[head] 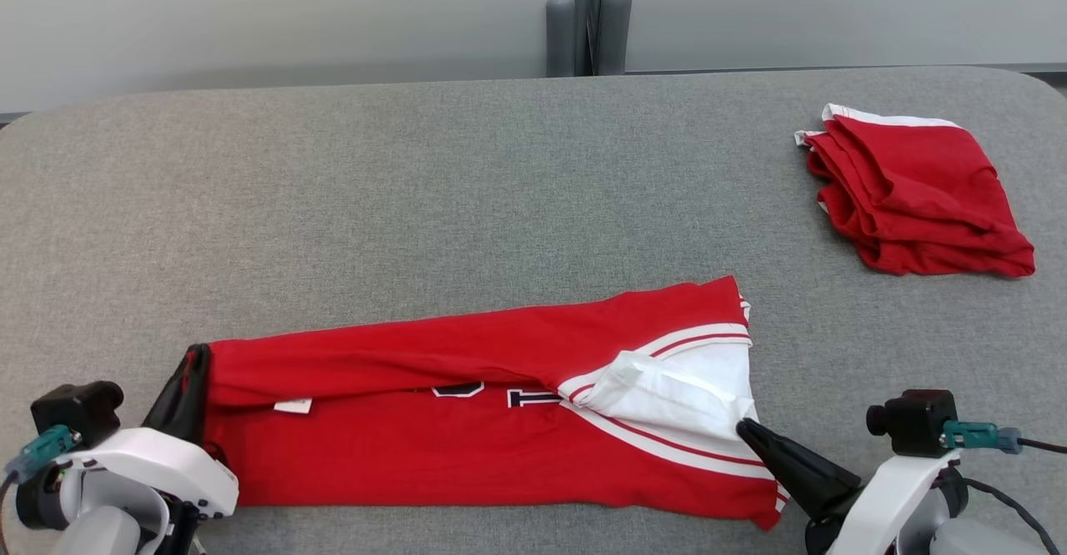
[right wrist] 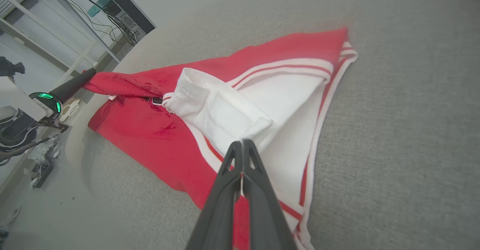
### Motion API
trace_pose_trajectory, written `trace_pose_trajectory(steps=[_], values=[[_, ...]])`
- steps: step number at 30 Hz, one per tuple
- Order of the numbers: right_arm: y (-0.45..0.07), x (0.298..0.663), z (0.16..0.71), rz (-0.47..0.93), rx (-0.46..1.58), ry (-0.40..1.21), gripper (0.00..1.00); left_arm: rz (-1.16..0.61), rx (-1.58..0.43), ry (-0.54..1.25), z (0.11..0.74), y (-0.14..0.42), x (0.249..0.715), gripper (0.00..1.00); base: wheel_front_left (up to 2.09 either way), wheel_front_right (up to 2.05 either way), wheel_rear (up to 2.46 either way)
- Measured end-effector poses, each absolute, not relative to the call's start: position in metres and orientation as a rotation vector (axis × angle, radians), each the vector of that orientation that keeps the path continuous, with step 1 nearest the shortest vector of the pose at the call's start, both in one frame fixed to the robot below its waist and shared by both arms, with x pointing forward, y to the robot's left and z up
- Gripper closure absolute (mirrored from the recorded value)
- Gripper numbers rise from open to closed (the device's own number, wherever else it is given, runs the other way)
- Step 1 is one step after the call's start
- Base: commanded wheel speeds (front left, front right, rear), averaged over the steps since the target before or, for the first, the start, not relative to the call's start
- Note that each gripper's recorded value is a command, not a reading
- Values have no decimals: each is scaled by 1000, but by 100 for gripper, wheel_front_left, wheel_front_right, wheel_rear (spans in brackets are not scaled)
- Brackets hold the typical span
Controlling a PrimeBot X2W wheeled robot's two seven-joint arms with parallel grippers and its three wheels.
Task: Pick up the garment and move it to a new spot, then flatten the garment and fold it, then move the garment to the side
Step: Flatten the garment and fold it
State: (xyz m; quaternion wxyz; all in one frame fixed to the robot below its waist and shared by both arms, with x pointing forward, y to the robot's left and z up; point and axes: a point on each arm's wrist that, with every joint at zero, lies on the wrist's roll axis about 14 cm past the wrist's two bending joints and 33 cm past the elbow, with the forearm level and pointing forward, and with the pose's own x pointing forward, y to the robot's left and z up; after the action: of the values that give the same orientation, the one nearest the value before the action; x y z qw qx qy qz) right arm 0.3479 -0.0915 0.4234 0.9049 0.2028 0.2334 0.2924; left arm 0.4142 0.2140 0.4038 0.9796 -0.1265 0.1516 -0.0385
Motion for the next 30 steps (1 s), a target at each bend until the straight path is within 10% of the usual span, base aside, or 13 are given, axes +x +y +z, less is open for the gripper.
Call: trace_pose_trajectory(steps=[9, 11, 13, 14, 15, 30], values=[[-87, 339, 414, 617, 408, 530, 100, -70, -253, 323, 397, 209, 403, 95, 0, 0, 0], [-86, 338, 414, 618, 411, 532, 57, -62, -253, 322, 396, 211, 401, 91, 0, 0, 0], [-88, 338, 413, 608, 411, 533, 0, -56, -248, 324, 396, 212, 399, 53, 0, 0, 0], [-89, 339, 413, 603, 411, 532, 0, -51, -248, 322, 396, 213, 398, 16, 0, 0, 0], [-90, 339, 413, 600, 413, 532, 0, -46, -248, 318, 397, 214, 397, 0, 0, 0, 0], [-100, 361, 446, 563, 414, 382, 0, 12, -260, 204, 422, 223, 386, 0, 0, 0, 0]])
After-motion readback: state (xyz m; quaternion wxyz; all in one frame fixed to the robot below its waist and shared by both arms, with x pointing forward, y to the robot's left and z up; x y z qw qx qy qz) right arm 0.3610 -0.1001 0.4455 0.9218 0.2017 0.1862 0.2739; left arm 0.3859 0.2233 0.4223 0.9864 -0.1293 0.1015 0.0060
